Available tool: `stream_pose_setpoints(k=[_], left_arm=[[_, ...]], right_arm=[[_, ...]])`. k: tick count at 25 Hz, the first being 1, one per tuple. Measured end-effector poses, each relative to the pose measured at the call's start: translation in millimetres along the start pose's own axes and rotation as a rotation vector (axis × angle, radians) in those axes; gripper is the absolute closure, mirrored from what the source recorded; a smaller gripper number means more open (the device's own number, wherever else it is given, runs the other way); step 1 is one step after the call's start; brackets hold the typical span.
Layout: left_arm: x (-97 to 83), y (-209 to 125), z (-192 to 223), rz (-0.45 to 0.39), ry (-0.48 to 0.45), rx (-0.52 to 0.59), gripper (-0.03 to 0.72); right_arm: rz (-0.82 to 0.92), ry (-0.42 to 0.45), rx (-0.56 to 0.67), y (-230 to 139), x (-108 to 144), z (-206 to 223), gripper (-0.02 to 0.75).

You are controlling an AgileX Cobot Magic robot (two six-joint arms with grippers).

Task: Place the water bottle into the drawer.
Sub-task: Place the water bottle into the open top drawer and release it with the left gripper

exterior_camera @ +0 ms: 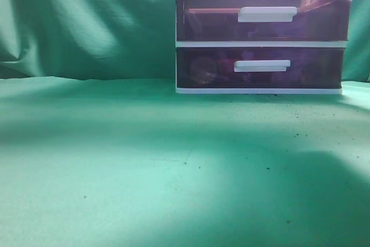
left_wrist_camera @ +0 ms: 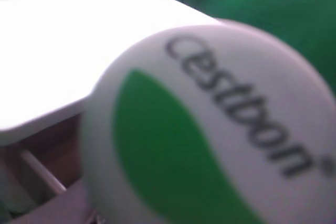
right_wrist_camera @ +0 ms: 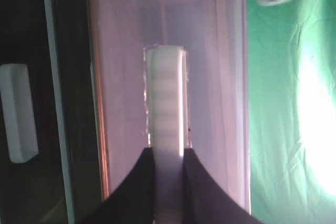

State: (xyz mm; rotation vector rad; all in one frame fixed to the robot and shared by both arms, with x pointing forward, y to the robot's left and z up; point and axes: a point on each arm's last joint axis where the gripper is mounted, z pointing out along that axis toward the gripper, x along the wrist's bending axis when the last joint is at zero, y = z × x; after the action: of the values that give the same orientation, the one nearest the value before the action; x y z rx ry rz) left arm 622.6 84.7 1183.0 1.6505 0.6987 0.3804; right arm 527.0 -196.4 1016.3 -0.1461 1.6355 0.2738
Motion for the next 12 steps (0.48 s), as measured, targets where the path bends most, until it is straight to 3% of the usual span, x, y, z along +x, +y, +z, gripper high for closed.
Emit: stream_pose_setpoints(k=[4,12], left_arm=[[13.5,-22.4,18.2,-0.002,0.029,0.068,0.383],[13.7,-28.4,24.1,0.008,0.041,0.105,0.383]], right_arm=[[0.0,0.004,0.0,0.0,0.2,-0.1,0.643],[-0.004,0.009,-0.005,0.6,0.7,-0.1,0.643]])
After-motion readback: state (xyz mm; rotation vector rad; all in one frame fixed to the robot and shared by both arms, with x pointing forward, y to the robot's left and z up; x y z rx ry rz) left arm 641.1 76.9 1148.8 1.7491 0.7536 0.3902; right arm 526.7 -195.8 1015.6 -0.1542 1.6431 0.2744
